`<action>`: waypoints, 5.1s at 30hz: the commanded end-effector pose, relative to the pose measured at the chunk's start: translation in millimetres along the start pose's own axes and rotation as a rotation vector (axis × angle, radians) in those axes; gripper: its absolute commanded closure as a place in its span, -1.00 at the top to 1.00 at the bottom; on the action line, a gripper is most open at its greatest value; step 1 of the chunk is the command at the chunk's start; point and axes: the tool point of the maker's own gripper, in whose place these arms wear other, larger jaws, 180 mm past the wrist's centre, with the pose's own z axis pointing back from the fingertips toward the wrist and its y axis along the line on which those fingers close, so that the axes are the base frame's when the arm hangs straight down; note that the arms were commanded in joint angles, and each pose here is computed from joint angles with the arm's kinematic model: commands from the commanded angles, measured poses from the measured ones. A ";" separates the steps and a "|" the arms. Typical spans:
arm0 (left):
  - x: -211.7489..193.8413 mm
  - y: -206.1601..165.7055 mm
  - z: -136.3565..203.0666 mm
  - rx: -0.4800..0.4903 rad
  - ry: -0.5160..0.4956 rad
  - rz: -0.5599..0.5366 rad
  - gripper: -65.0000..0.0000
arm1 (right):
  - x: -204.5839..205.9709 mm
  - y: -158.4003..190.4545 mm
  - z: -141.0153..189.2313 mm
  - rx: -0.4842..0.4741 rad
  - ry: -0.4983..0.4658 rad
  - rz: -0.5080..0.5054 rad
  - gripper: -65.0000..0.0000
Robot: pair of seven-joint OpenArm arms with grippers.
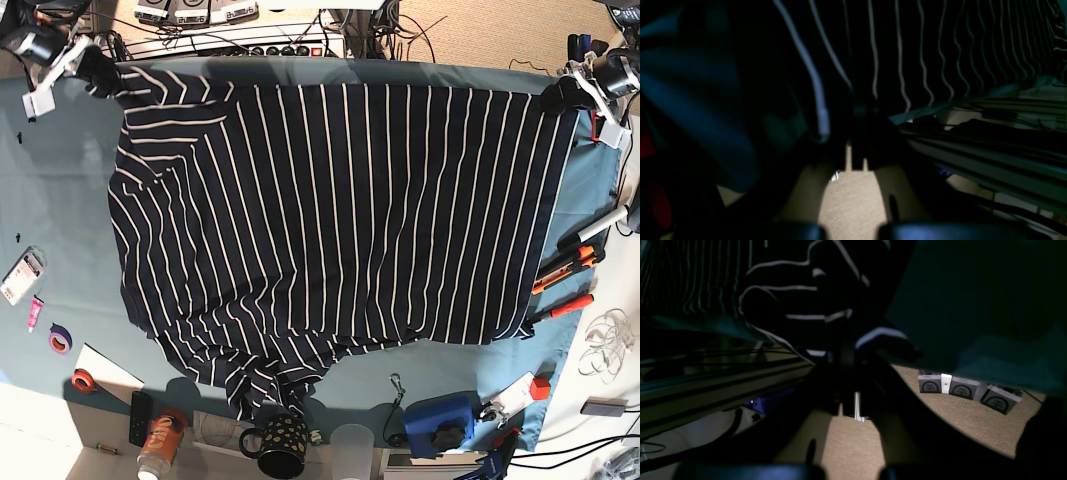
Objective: Layout the t-shirt on the table in an organized manner, then fold the t-shirt properly
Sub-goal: 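Lay the shirt flat on the table with both grippers, spreading it, then drag the held shirt edge back across the shirt with both grippers, then release the shirt and regrasp its corner with the right gripper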
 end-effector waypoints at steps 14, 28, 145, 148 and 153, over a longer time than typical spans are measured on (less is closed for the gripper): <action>0.6 3.6 6.1 0.017 0.010 -0.002 -1.00 | -10.2 7.5 7.3 0.002 0.001 -0.014 -1.00; -0.1 1.0 7.0 0.018 0.020 -0.014 -1.00 | 16.9 14.5 3.2 0.043 -0.117 -0.018 -1.00; 172.3 16.9 94.5 0.358 -0.613 -0.302 -0.08 | 177.2 -69.0 45.7 -0.422 -0.606 0.077 -0.38; 157.7 18.8 94.4 0.345 -0.590 -0.279 -0.08 | 146.6 -75.8 29.6 -0.415 -0.480 0.033 -0.38; 144.3 21.5 92.6 0.343 -0.555 -0.264 -0.08 | 100.4 -93.0 -2.3 -0.351 -0.341 -0.084 -0.28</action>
